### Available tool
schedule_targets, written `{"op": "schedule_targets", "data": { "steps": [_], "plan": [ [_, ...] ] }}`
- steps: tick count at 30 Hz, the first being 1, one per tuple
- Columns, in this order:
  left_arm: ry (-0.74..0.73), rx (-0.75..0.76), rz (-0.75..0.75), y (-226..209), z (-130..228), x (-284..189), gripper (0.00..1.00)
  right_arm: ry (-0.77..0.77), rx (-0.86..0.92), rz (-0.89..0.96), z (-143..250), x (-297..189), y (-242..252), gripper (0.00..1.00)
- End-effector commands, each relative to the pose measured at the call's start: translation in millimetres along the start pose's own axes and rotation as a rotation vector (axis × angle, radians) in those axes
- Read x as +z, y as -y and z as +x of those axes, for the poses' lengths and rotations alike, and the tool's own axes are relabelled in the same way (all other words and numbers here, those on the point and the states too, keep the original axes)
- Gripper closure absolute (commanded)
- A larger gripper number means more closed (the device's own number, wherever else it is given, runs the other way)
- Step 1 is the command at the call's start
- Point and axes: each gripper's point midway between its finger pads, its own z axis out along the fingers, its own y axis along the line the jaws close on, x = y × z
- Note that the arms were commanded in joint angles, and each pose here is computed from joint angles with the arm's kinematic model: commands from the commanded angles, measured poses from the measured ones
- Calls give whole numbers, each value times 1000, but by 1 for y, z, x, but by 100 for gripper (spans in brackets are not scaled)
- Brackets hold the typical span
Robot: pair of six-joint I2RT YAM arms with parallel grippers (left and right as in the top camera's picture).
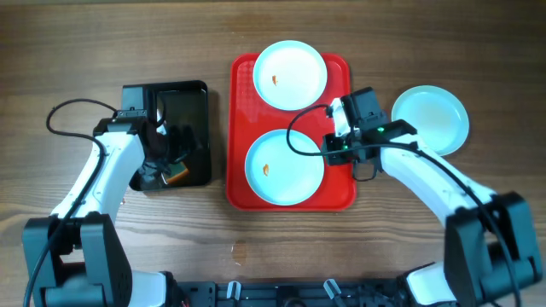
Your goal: Clean dirty plates on tray and stack at the side
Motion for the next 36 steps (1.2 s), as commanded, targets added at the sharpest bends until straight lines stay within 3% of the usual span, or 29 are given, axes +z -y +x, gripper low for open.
{"op": "schedule_targets", "data": {
  "steps": [1,4,9,16,26,28,31,36],
  "plan": [
    [-82,-41,58,7,16,-2,4,-95,-32,-85,18,24,-12,71],
    [-72,-52,61,8,12,-15,20,-135,53,-3,27,37,3,83],
    [56,-41,51,7,-5,-49,18,-103,181,109,23,33,20,96],
    [152,-31,-103,-18,-20,-38,32,-61,274,126,16,23,21,96],
    [94,-36,-219,-51,-10,29,65,-60,268,125,16,22,20,96],
    [69,-38,-218,-53,-6,39,67,-61,268,125,16,22,20,96],
    [51,-36,-221,-53,-5,45,96,-61,268,124,16,22,20,96],
    [40,79,-43,-11,-13,17,96,-61,268,125,16,22,20,96]
  ]
}}
